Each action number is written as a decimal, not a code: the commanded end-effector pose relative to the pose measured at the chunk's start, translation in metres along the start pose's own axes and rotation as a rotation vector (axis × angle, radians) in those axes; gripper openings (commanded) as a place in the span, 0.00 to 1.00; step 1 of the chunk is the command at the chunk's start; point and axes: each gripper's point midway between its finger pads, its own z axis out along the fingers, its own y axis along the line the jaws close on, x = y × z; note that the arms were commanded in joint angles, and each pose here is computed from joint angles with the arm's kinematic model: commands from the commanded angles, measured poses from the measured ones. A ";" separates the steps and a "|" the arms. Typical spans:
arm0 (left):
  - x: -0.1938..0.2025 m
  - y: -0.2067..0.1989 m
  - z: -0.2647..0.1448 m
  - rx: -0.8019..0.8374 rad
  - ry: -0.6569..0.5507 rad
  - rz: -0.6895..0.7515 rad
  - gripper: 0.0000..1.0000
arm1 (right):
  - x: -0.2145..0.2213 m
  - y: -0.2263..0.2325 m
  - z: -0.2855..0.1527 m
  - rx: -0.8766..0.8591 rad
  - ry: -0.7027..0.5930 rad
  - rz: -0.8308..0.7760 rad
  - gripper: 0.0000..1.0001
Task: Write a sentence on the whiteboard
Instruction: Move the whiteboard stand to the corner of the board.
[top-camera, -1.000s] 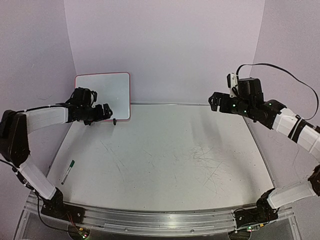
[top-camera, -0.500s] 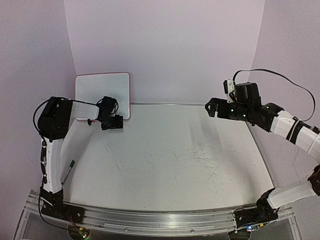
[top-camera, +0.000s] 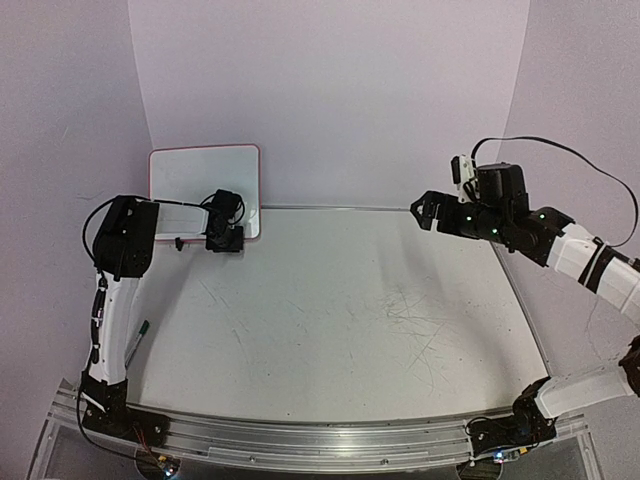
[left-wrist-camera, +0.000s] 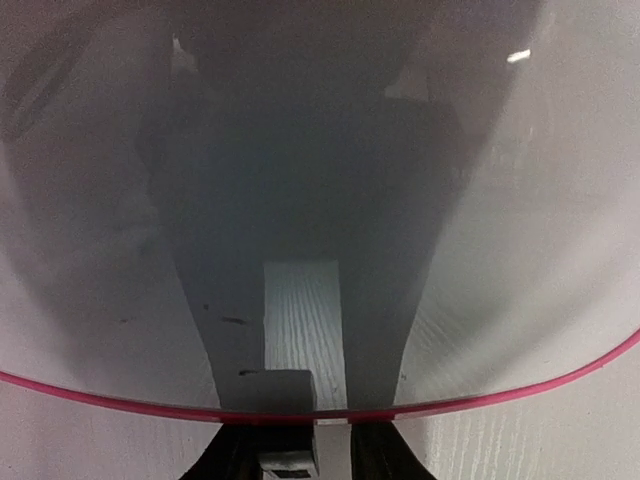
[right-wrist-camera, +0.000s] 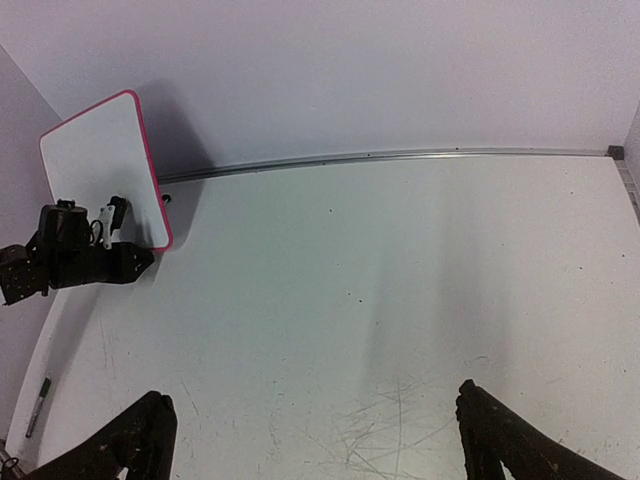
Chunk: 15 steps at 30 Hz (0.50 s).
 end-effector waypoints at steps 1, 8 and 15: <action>0.007 -0.003 0.014 -0.003 0.016 0.024 0.26 | -0.012 0.011 -0.001 -0.036 -0.041 0.023 0.98; 0.012 -0.010 0.004 -0.033 0.004 0.027 0.11 | -0.001 0.010 0.005 -0.034 -0.019 0.021 0.98; 0.040 -0.041 -0.015 -0.057 0.007 0.024 0.00 | 0.014 0.008 0.008 -0.031 0.002 0.020 0.98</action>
